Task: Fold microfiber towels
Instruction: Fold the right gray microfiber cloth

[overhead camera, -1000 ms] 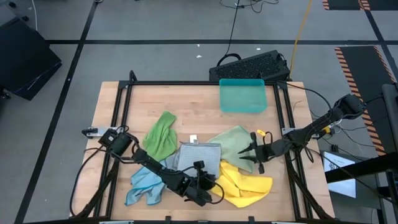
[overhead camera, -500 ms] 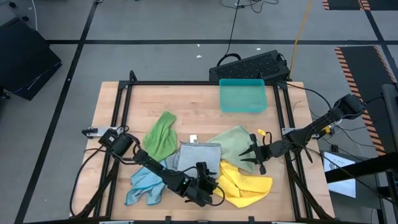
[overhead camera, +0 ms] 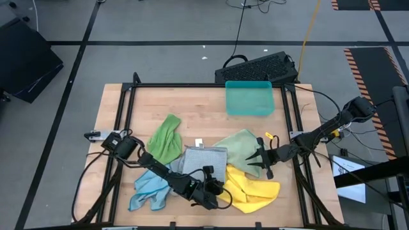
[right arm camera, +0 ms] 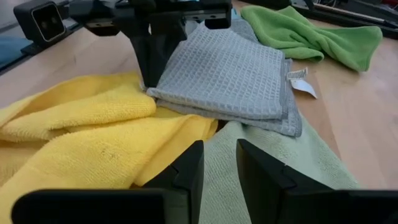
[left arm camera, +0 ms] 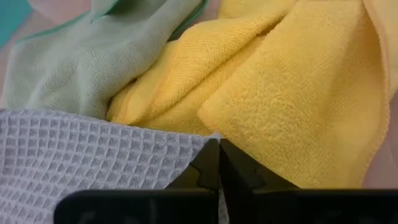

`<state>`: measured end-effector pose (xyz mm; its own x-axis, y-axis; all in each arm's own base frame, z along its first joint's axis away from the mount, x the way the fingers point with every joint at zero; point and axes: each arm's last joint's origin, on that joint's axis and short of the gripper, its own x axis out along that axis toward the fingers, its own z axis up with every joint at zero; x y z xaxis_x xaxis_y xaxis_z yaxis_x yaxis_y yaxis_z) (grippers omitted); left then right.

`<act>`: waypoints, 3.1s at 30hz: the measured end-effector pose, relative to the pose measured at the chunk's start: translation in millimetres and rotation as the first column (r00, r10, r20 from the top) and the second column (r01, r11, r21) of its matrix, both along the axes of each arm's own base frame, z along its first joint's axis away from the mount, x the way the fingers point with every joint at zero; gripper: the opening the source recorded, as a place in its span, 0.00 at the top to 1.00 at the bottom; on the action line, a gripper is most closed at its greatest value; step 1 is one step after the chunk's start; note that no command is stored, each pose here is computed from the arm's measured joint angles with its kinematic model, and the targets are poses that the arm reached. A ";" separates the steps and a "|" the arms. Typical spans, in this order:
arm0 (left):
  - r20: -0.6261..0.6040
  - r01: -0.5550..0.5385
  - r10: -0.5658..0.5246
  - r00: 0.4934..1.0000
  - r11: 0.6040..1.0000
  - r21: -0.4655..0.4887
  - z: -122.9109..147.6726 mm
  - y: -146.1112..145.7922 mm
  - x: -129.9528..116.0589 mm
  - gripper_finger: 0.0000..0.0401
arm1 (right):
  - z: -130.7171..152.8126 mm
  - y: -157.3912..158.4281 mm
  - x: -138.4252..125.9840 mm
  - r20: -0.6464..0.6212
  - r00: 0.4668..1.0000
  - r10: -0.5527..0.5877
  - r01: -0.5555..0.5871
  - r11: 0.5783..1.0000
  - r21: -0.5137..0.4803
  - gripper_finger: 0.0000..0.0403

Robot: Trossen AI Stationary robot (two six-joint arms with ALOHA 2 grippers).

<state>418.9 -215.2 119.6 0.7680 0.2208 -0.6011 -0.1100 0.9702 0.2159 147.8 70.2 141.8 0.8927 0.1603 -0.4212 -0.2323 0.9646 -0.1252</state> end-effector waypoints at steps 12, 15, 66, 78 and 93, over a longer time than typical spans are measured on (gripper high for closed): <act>0.002 0.016 -0.016 1.000 1.000 -0.012 5.7 -0.8 -1.0 0.99 | -0.9 3.0 5.5 0.013 0.999 -0.037 0.035 0.995 0.096 0.78; 0.006 0.015 -0.014 1.000 1.000 -0.017 7.1 -0.6 -0.9 0.99 | -2.2 5.0 9.4 0.030 0.999 -0.038 0.035 0.993 0.109 0.78; -0.031 0.049 -0.049 0.998 0.999 0.003 8.9 3.7 -0.6 0.98 | -30.0 14.2 24.8 -0.018 1.000 -0.024 0.026 0.992 0.124 0.56; 0.039 -0.066 0.066 0.997 0.998 0.010 13.0 -4.6 -7.0 0.98 | -16.4 17.2 30.5 0.122 0.993 0.000 -0.015 0.993 0.116 0.56; 0.120 -0.171 0.169 0.978 0.985 0.004 36.2 -13.6 -20.5 0.98 | -25.5 42.0 76.2 0.139 0.988 0.063 -0.062 0.998 -0.015 0.31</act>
<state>398.4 -228.8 155.8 0.7845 0.3619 -0.5035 -0.2986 0.9322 0.2047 224.0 112.2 116.2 0.9312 0.2135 -0.2954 -0.2714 0.9471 -0.1711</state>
